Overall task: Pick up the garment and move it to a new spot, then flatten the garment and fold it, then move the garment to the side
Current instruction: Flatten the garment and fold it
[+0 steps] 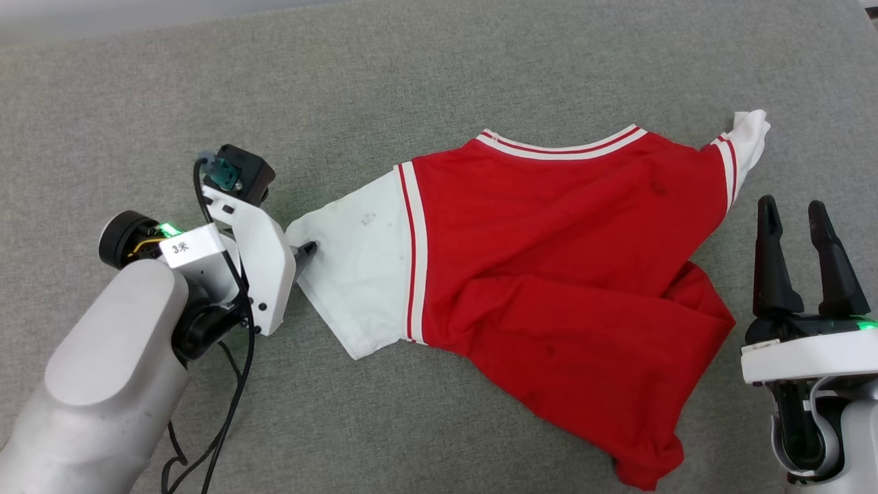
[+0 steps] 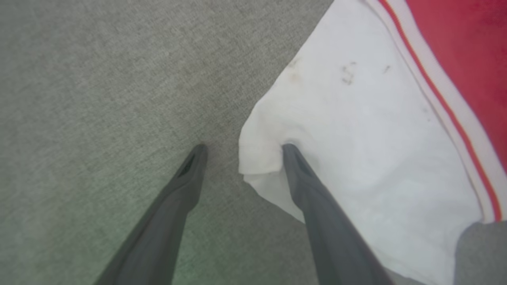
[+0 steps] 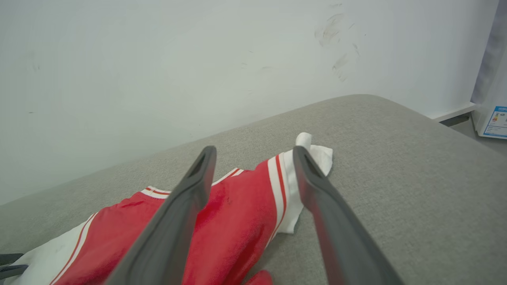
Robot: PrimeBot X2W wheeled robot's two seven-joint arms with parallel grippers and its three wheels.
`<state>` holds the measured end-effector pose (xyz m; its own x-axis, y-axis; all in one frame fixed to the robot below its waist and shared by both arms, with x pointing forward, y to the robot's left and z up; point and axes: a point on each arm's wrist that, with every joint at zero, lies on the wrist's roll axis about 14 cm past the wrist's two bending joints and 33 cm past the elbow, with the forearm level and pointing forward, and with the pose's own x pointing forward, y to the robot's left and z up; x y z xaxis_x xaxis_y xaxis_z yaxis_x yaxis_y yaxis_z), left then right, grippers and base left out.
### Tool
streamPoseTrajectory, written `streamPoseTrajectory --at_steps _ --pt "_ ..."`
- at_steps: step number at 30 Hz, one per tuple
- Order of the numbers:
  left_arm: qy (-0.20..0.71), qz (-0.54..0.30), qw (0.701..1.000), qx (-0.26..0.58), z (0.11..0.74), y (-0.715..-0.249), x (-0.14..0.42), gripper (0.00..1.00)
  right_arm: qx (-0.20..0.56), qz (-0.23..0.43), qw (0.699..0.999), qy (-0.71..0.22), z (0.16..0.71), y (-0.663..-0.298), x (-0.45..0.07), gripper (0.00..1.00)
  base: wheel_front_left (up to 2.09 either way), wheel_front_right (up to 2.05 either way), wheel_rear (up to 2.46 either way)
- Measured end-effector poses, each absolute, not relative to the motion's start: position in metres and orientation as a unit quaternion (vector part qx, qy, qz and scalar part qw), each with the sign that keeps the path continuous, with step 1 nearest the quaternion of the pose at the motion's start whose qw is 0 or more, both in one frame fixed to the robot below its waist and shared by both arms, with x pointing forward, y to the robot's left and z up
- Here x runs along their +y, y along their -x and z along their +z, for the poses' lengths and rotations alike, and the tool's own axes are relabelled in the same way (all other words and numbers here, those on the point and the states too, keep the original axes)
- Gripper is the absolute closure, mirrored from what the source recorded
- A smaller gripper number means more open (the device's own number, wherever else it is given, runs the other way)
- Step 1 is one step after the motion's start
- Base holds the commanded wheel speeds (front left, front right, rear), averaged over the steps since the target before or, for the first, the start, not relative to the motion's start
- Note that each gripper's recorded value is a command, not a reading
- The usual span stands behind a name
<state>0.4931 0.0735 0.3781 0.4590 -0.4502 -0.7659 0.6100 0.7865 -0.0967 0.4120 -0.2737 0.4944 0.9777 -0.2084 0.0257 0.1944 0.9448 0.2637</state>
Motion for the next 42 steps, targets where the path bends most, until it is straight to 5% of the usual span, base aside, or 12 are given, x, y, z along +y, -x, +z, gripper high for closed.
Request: streamPoseTrajectory --at_steps 1,2,3,9,19,33,42 --pt "-0.098 -0.314 0.847 0.418 0.377 -0.492 0.073 0.13 -0.025 -0.103 0.986 -0.130 0.493 -0.412 -0.274 0.00 0.00 0.00 0.00" --pt "-0.097 -0.316 0.845 0.421 0.376 -0.491 0.072 0.93 -0.024 -0.103 0.986 -0.130 0.493 -0.412 -0.274 0.00 0.00 0.00 0.00" --pt "-0.092 -0.318 0.843 0.424 0.375 -0.490 0.071 1.00 -0.024 -0.103 0.986 -0.130 0.492 -0.413 -0.274 0.00 0.00 0.00 0.00" --pt "-0.081 -0.309 0.852 0.414 0.377 -0.488 0.077 1.00 -0.024 -0.098 0.987 -0.128 0.494 -0.416 -0.271 0.00 0.00 0.00 0.00" --pt "-0.048 -0.213 0.920 0.327 0.418 -0.498 0.132 1.00 0.007 -0.075 0.989 -0.123 0.495 -0.418 -0.262 0.00 0.00 0.00 0.00" --pt "0.009 -0.156 0.955 0.252 0.456 -0.439 0.161 1.00 0.178 -0.039 0.980 -0.081 0.451 -0.425 -0.245 0.00 0.00 0.00 0.00" --pt "0.022 -0.168 0.957 0.237 0.466 -0.421 0.149 1.00 0.328 -0.014 0.944 -0.034 0.455 -0.468 -0.252 0.00 0.00 0.00 0.00"
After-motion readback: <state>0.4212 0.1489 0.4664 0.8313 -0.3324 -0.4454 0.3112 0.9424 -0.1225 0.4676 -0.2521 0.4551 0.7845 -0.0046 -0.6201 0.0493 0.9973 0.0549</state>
